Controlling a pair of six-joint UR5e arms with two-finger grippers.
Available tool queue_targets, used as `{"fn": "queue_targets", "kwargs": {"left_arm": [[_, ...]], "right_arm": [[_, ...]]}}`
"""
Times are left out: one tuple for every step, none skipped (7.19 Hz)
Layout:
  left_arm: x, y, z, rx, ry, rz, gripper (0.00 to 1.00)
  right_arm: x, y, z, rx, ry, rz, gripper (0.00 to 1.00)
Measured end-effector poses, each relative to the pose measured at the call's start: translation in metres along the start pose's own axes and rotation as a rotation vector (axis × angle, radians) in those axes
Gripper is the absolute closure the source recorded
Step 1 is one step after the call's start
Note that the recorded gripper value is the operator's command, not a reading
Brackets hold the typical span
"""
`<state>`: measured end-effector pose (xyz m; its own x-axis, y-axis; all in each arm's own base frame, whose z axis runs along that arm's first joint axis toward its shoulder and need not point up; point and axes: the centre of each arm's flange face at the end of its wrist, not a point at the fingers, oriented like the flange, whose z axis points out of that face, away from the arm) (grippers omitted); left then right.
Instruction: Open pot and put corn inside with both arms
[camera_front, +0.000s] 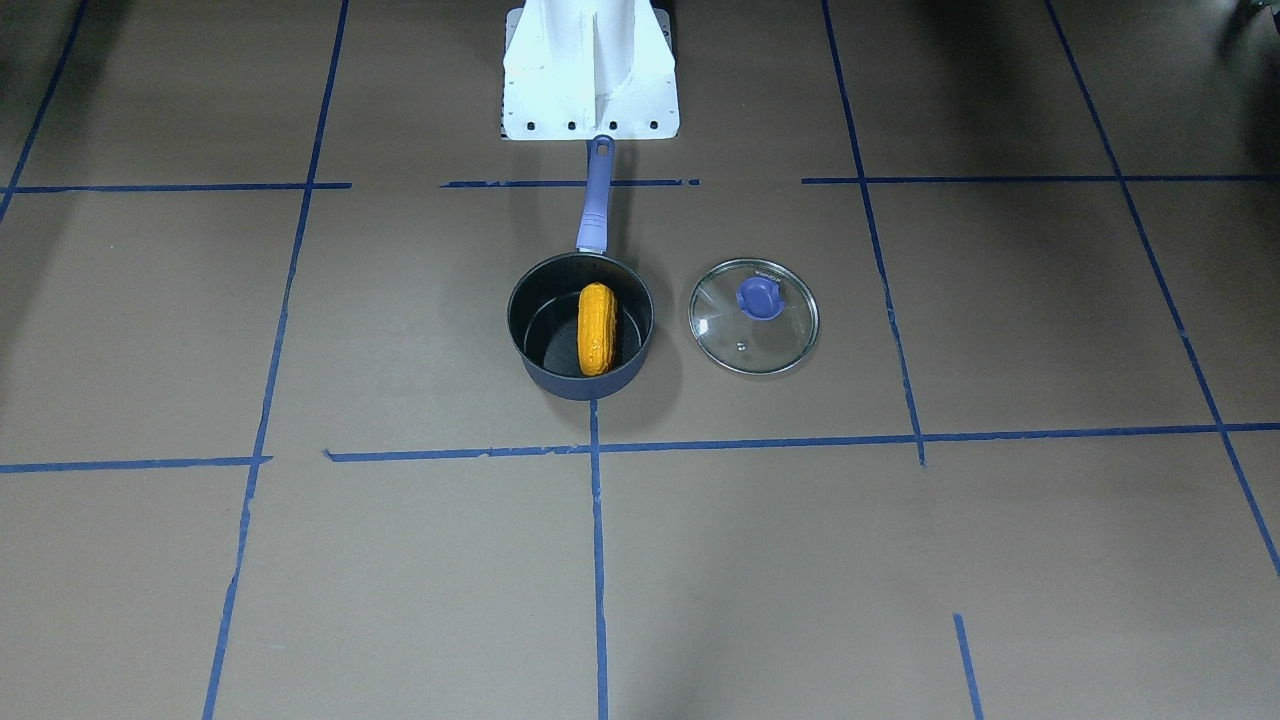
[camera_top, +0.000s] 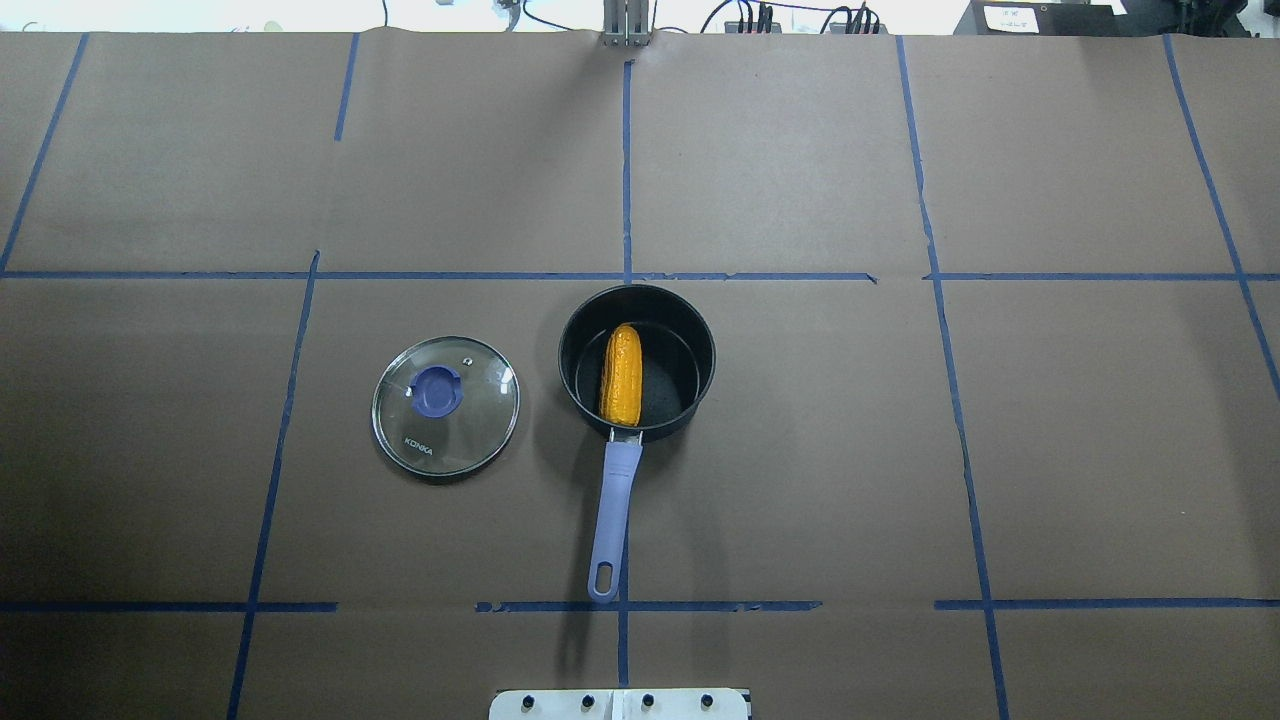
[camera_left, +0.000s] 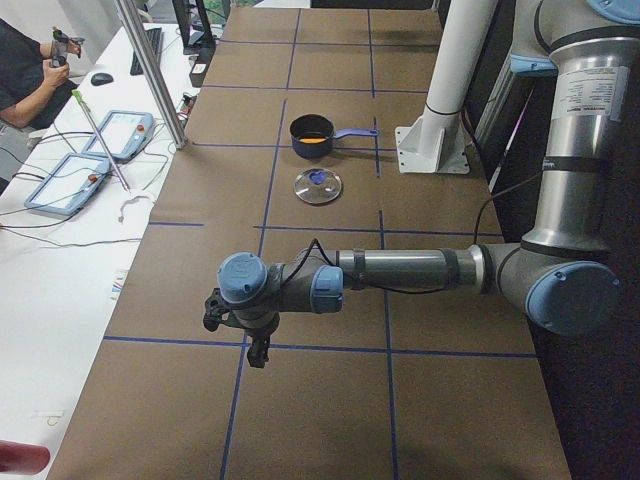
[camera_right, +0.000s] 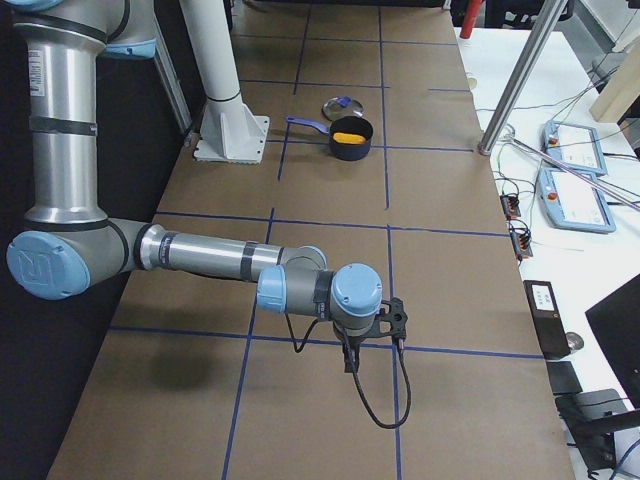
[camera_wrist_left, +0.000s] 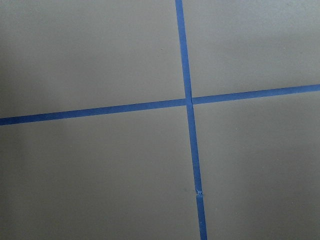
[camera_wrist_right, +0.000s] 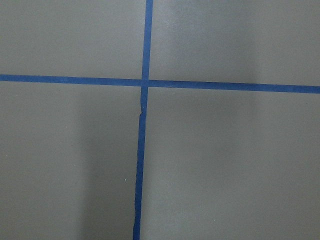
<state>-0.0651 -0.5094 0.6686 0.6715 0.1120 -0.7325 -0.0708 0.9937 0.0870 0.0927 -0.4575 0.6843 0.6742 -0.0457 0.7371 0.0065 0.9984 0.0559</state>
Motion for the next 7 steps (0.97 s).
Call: {"fn": "queue_targets", "kwargs": {"left_arm": [[0.0, 0.0, 0.0, 0.0, 0.0, 0.0, 0.0], [0.0001, -0.0002, -0.0001, 0.0, 0.0, 0.0, 0.0], [0.0002, -0.0003, -0.0002, 0.001, 0.0, 0.001, 0.0], [0.0003, -0.0003, -0.0003, 0.001, 0.0, 0.0, 0.0], [0.0005, -0.0004, -0.0005, 0.001, 0.0, 0.001, 0.0], [0.0007, -0.0007, -0.0007, 0.002, 0.0, 0.001, 0.0], [0.0008, -0.0009, -0.0009, 0.002, 0.0, 0.001, 0.0]], "right_arm": [[-0.0005, -0.0003, -0.0005, 0.001, 0.0, -0.001, 0.0], [-0.0011, -0.0008, -0.0011, 0.003, 0.0, -0.003, 0.01], [-0.0014, -0.0011, -0.0014, 0.004, 0.001, -0.004, 0.01], [-0.0021, -0.002, -0.0022, 0.005, 0.001, -0.006, 0.0], [-0.003, -0.0032, -0.0032, 0.008, 0.002, -0.009, 0.01], [-0.0036, -0.0038, -0.0037, 0.009, 0.003, -0.011, 0.01], [-0.0037, -0.004, -0.0046, 0.011, 0.003, -0.011, 0.0]]}}
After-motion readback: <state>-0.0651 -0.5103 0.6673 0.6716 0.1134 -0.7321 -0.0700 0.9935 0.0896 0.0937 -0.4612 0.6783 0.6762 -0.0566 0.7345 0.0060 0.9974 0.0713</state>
